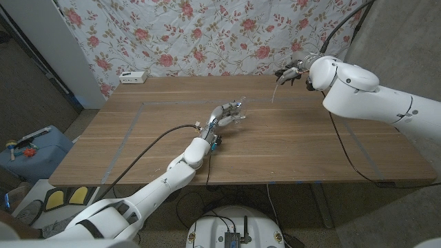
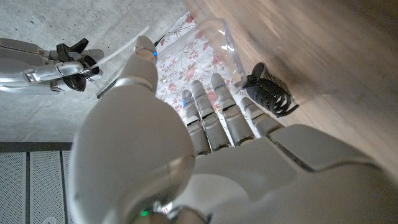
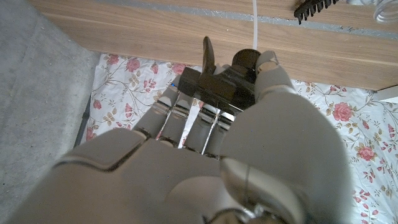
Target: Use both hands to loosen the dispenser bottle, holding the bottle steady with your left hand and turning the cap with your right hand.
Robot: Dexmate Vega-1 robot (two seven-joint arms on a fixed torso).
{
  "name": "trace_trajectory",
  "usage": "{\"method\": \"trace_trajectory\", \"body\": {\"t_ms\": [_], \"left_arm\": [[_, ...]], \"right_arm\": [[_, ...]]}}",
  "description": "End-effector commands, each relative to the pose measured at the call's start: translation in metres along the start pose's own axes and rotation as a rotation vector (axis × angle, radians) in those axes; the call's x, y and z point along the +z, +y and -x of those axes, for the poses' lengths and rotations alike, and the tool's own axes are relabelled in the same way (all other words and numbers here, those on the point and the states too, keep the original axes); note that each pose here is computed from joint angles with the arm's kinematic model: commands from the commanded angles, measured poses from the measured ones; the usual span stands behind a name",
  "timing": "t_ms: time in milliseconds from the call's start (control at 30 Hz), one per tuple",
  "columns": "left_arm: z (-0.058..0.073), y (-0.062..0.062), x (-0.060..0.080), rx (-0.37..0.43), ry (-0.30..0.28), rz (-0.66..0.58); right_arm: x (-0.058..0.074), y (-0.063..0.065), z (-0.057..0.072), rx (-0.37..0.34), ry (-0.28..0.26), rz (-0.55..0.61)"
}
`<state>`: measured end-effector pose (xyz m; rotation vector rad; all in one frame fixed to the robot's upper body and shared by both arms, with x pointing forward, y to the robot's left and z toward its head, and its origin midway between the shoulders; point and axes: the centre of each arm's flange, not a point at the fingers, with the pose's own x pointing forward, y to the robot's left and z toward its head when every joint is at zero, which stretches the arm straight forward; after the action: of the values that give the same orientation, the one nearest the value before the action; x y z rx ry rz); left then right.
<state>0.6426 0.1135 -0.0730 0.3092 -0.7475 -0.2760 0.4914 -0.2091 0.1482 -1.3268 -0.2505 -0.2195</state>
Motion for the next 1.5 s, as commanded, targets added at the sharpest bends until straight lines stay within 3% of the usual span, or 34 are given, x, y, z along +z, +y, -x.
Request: {"method": "trace_trajectory", "body": {"t_ms": [33,533,1067,1500], "left_arm": [[0.023,0.011,0.0,0.014,0.056,-0.054],[0.039,0.019,-0.012,0.014,0.1,-0.121],[0.049,0.024,-0.01,0.018,0.11,-0.153],[0.048,0.026,-0.016,0.029,0.123,-0.148]], "right_arm": [[0.009,0.022,-0.004,-0.064,0.032,0.032],[0.014,0.048,-0.011,-0.098,0.069,0.044],[0.012,0.063,-0.011,-0.125,0.08,0.024],[0.011,0.068,-0.017,-0.128,0.084,0.015]]}}
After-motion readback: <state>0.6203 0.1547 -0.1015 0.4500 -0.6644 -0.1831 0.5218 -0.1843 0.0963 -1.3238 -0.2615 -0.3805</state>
